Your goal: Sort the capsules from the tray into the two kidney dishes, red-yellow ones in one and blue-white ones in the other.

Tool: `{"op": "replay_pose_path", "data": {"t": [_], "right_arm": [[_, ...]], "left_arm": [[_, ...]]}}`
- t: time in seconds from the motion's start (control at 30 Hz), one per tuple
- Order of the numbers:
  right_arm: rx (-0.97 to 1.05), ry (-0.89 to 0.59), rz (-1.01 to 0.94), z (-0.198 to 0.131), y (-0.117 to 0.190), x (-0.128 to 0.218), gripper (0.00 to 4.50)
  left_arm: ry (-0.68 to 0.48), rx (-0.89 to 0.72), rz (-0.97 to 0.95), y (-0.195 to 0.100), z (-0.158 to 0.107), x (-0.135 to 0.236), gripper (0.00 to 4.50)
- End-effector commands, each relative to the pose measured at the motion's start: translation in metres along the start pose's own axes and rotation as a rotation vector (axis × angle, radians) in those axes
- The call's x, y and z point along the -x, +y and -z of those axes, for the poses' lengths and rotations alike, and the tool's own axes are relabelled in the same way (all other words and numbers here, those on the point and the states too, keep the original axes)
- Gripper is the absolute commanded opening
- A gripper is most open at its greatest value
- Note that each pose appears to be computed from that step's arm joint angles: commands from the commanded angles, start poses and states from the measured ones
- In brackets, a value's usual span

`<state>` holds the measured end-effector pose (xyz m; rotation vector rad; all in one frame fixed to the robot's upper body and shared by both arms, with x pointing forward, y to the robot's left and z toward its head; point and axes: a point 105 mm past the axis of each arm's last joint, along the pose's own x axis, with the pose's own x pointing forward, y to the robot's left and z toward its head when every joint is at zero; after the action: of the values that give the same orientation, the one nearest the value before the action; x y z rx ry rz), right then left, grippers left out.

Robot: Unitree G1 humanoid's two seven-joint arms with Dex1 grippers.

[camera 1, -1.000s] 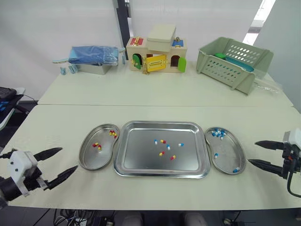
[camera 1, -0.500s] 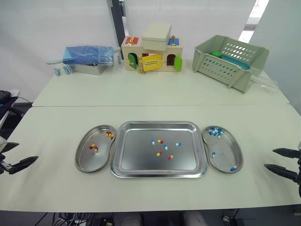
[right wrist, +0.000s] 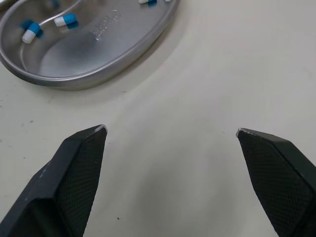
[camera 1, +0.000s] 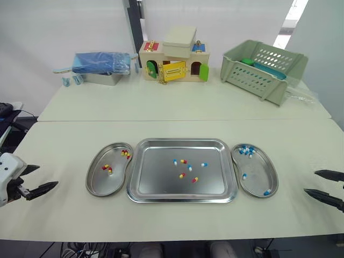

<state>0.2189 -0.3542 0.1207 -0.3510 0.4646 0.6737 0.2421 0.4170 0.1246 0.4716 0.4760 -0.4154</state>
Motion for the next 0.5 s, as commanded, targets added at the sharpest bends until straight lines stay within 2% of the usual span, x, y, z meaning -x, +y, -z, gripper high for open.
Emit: {"op": "replay_pose_path", "data": {"t": [0.03,0.2,0.33,0.43,0.5], "right_arm": [[0.041,-0.079,0.009,-0.015,0.006,0.006,4.44],[0.04,-0.137,-0.027,-0.021,0.027,0.001,4.44],[0.051,-0.157,-0.049,-0.028,0.036,-0.003,4.44],[0.072,-0.188,-0.087,-0.043,0.045,-0.009,4.44],[0.097,-0.224,-0.127,-0.061,0.054,-0.016,4.44]], "left_arm": [[-0.049,-0.06,0.042,-0.007,-0.02,-0.006,4.5],[-0.108,-0.097,0.096,-0.018,-0.047,-0.015,4.5],[-0.139,-0.11,0.125,-0.026,-0.059,-0.019,4.5],[-0.182,-0.122,0.156,-0.037,-0.064,-0.021,4.5],[-0.254,-0.129,0.172,-0.052,-0.069,-0.02,4.5]]}}
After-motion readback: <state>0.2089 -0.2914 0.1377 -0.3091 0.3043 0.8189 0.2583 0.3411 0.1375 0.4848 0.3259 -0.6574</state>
